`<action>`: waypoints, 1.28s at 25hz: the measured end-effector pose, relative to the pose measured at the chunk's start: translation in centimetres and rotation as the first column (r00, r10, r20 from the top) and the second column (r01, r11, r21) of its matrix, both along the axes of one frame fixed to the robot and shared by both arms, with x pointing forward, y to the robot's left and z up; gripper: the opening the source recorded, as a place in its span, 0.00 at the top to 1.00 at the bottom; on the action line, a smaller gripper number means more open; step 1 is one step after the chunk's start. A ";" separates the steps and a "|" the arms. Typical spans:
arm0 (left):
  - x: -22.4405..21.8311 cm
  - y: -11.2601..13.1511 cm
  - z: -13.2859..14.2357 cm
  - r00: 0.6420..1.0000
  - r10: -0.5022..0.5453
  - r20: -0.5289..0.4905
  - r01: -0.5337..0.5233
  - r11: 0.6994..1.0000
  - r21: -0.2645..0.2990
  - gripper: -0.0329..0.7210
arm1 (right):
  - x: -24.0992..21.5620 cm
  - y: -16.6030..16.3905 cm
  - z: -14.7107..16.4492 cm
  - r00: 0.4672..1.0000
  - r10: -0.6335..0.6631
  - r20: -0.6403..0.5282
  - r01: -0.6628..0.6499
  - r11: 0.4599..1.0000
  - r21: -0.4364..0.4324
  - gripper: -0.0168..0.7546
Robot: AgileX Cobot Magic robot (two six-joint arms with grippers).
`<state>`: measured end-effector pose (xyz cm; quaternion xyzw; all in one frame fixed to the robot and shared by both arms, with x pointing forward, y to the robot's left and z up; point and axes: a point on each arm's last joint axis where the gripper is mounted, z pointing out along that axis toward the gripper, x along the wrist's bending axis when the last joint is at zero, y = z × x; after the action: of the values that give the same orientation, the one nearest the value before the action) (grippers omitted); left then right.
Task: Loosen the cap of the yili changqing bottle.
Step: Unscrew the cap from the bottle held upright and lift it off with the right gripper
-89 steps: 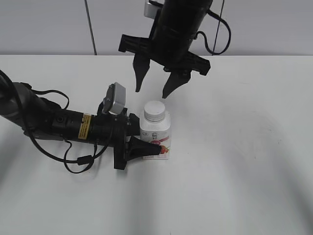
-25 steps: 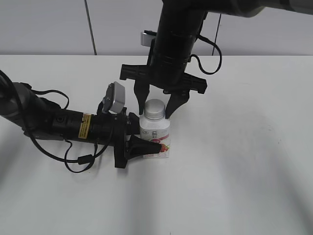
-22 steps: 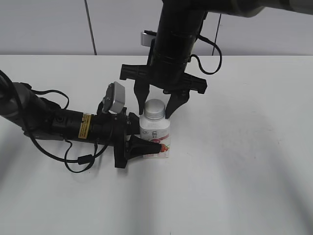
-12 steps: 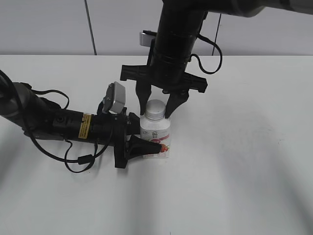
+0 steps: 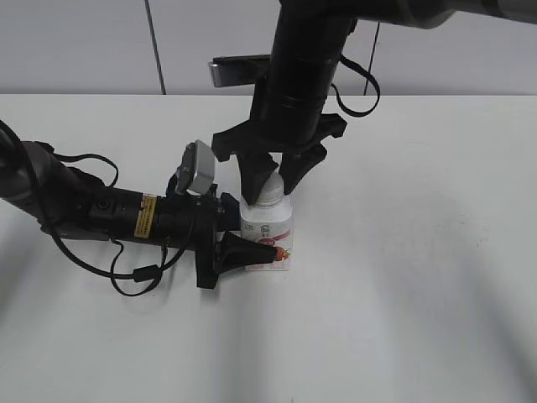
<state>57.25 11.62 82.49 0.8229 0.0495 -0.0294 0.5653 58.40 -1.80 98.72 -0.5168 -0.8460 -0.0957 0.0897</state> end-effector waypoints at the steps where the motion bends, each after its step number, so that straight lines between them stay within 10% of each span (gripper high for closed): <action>1: 0.0 0.0 0.0 1.000 0.000 0.000 0.000 1.000 0.000 0.46 | 0.0 0.0 0.0 0.998 0.060 0.016 -0.060 0.998 0.002 0.45; 15: 0.0 0.0 0.0 1.000 -0.005 0.004 0.005 1.000 0.000 0.46 | 0.1 -0.2 0.0 0.751 0.636 0.177 -0.635 0.769 -0.069 0.46; 22: 0.0 0.0 0.0 1.000 -0.010 0.006 0.010 1.000 0.003 0.46 | 0.1 -0.3 0.0 0.613 0.762 0.208 -0.761 0.641 -0.102 0.46; 32: -0.2 0.0 0.0 1.000 -0.030 0.003 0.030 1.000 0.002 0.46 | 0.0 -0.5 1.7 0.563 0.789 0.246 -0.786 0.604 -0.136 0.46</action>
<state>57.07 11.60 82.51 0.8241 0.0362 -0.0366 0.5641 58.41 -2.28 100.45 -0.0672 -0.9913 -0.1136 -0.0011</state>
